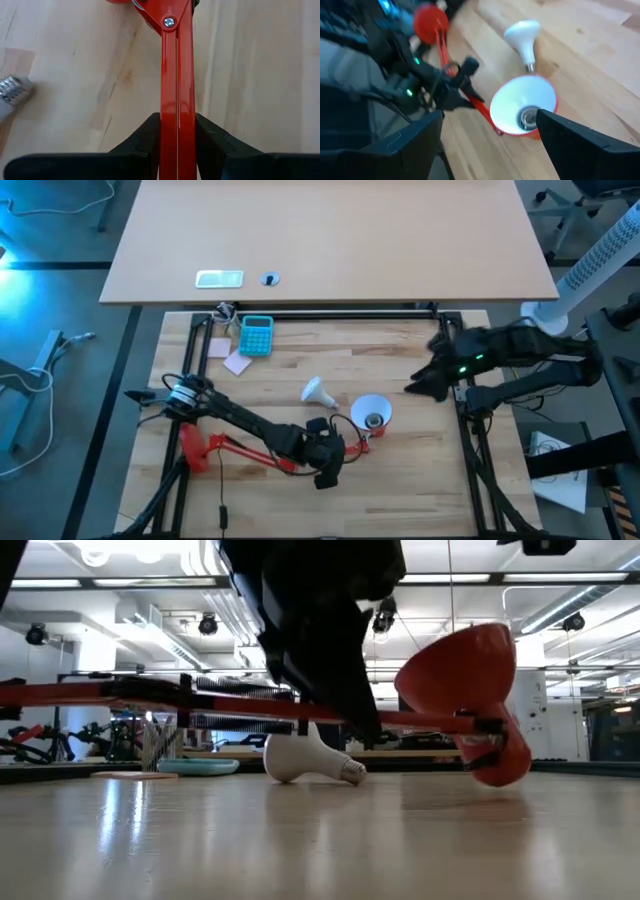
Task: Screw lightbulb
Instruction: Insert the light bulb into the red lamp
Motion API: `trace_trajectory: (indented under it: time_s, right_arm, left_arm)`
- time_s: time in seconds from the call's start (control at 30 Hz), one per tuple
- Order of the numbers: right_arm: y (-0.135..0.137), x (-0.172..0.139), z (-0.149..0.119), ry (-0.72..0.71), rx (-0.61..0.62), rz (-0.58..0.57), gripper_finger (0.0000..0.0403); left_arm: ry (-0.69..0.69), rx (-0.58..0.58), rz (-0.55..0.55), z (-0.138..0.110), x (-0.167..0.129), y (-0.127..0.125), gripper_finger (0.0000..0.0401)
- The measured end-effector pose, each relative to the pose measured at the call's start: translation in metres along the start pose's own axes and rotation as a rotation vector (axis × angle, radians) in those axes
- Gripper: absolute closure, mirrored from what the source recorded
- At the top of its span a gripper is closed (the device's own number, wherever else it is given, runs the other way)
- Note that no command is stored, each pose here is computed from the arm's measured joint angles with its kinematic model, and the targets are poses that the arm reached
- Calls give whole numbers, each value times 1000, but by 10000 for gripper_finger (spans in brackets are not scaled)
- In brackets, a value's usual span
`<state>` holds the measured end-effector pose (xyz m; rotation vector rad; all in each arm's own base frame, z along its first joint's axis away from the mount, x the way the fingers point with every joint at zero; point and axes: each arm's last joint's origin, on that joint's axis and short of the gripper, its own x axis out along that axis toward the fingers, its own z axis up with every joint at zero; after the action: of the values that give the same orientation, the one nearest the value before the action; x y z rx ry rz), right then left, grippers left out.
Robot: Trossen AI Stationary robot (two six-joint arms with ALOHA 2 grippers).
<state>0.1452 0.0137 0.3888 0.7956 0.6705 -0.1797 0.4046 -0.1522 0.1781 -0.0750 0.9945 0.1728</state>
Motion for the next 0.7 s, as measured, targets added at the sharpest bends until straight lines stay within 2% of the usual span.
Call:
trace_trajectory:
  time_s: [0.17, 0.23, 0.4, 0.57, 0.7]
  right_arm:
    - [8, 26, -2, 78, -112, -45, 80]
    - [12, 38, -4, 107, -190, -71, 83]
    - [24, 74, -14, 231, -465, -101, 86]
    - [32, 117, -30, 384, -720, -121, 84]
    - [30, 148, -38, 483, -899, -151, 97]
  left_arm:
    - [11, -20, 44, -1, 5, 5, 300]
    - [62, -9, 76, -5, 5, 11, 287]
    - [110, 39, 102, -7, 3, 19, 252]
    - [103, 90, 93, -5, -2, 19, 226]
    - [105, 61, 77, -4, -2, 21, 220]
